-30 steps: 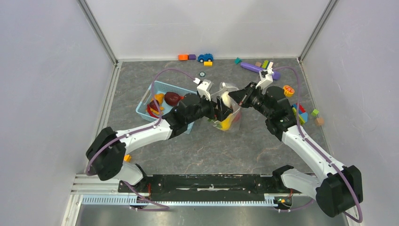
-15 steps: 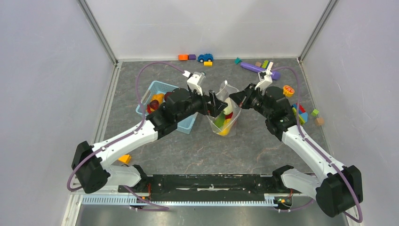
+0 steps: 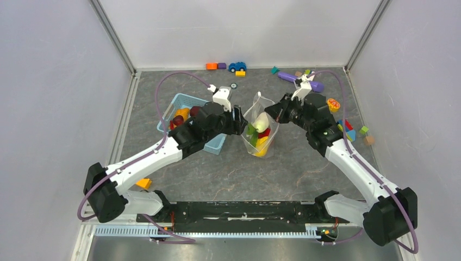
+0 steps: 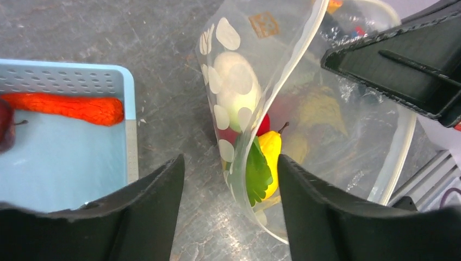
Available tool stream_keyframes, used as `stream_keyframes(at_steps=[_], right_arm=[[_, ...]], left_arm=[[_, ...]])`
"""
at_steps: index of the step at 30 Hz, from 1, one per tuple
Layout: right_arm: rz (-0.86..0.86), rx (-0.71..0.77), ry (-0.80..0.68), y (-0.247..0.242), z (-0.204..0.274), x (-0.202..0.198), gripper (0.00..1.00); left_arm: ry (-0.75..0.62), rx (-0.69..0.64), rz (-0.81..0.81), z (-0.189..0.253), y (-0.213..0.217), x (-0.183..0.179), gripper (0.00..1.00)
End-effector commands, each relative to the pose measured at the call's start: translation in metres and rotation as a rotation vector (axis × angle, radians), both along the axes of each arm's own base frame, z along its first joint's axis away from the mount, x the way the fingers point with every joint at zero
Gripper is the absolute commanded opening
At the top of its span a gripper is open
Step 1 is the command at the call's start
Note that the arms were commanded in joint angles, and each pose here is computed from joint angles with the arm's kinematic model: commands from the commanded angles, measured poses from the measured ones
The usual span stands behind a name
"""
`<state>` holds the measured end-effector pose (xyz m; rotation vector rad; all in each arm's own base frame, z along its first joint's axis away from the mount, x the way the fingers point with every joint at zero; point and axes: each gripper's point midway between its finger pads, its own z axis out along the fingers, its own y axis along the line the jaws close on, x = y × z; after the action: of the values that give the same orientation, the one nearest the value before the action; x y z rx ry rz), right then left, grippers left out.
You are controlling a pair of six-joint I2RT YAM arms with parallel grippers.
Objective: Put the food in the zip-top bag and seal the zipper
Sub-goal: Adjust the zipper food storage bag at the center of the board.
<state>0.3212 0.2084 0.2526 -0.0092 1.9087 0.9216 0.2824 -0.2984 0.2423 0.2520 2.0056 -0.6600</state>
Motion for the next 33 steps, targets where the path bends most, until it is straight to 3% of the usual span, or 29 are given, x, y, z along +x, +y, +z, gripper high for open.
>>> stream_keyframes(at_steps=[1, 4, 6, 11, 20, 24, 27, 29, 31, 33], right_arm=[[0.065, -0.099, -0.069, 0.003, 0.019, 0.004, 0.06], [0.083, -0.182, -0.063, -0.002, 0.013, 0.004, 0.11], [0.083, -0.263, -0.058, -0.009, 0.012, 0.005, 0.21], [0.006, -0.498, -0.001, -0.043, 0.004, 0.005, 0.48], [0.047, -0.664, 0.086, -0.037, -0.007, -0.032, 0.58], [-0.005, -0.678, 0.156, -0.046, -0.011, -0.053, 0.58], [-0.005, -0.645, 0.163, -0.045, -0.011, -0.068, 0.53], [-0.001, -0.633, 0.165, -0.043, -0.016, -0.075, 0.37], [-0.009, -0.619, 0.163, -0.043, -0.019, -0.076, 0.13], [-0.040, -0.611, 0.143, -0.045, -0.012, -0.071, 0.00]], left_arm=[[0.048, 0.000, -0.052, -0.013, -0.012, -0.004, 0.53], [0.060, 0.014, -0.050, -0.015, -0.014, -0.002, 0.20], [0.051, 0.010, -0.048, -0.011, -0.013, -0.002, 0.03], [0.018, -0.040, -0.053, 0.006, -0.014, -0.004, 0.02], [0.006, -0.153, -0.080, 0.033, -0.026, -0.007, 0.02], [-0.004, -0.157, -0.056, 0.036, -0.023, -0.005, 0.02], [-0.004, -0.164, -0.053, 0.037, -0.021, -0.006, 0.02], [-0.006, -0.175, -0.066, 0.040, -0.022, -0.008, 0.02], [-0.009, -0.189, -0.082, 0.044, -0.024, -0.011, 0.02], [-0.010, -0.202, -0.097, 0.049, -0.025, -0.013, 0.02]])
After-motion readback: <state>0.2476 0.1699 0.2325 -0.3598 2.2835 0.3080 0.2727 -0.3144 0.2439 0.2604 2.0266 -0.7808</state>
